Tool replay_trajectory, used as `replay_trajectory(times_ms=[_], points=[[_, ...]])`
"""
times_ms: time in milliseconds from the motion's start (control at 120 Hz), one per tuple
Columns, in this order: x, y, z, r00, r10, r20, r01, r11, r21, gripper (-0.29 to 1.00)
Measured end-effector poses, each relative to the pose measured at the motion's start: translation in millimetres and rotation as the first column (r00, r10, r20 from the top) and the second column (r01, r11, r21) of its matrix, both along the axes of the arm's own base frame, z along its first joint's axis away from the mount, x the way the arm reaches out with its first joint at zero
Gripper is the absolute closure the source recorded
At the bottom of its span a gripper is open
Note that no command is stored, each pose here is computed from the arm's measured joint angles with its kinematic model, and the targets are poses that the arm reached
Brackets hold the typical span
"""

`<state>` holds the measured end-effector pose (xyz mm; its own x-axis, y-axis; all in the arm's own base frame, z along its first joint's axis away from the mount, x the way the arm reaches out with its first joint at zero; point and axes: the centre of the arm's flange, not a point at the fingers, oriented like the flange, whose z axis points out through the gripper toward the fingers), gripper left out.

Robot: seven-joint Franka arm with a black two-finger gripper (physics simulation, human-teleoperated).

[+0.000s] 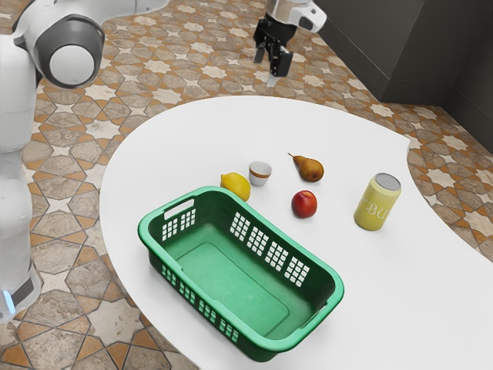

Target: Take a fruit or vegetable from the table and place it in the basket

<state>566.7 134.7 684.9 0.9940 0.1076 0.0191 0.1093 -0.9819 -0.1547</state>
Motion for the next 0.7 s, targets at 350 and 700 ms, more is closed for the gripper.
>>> replay_trajectory(times_ms=[350,700], points=[[-60.3,-33.7,87.7,0.988,-0.112,0.106,0.110,0.994,0.026,0.00],[-6.5,-126.1,10.6,0.940,-0.338,-0.038,0.335,0.940,-0.071,0.00]])
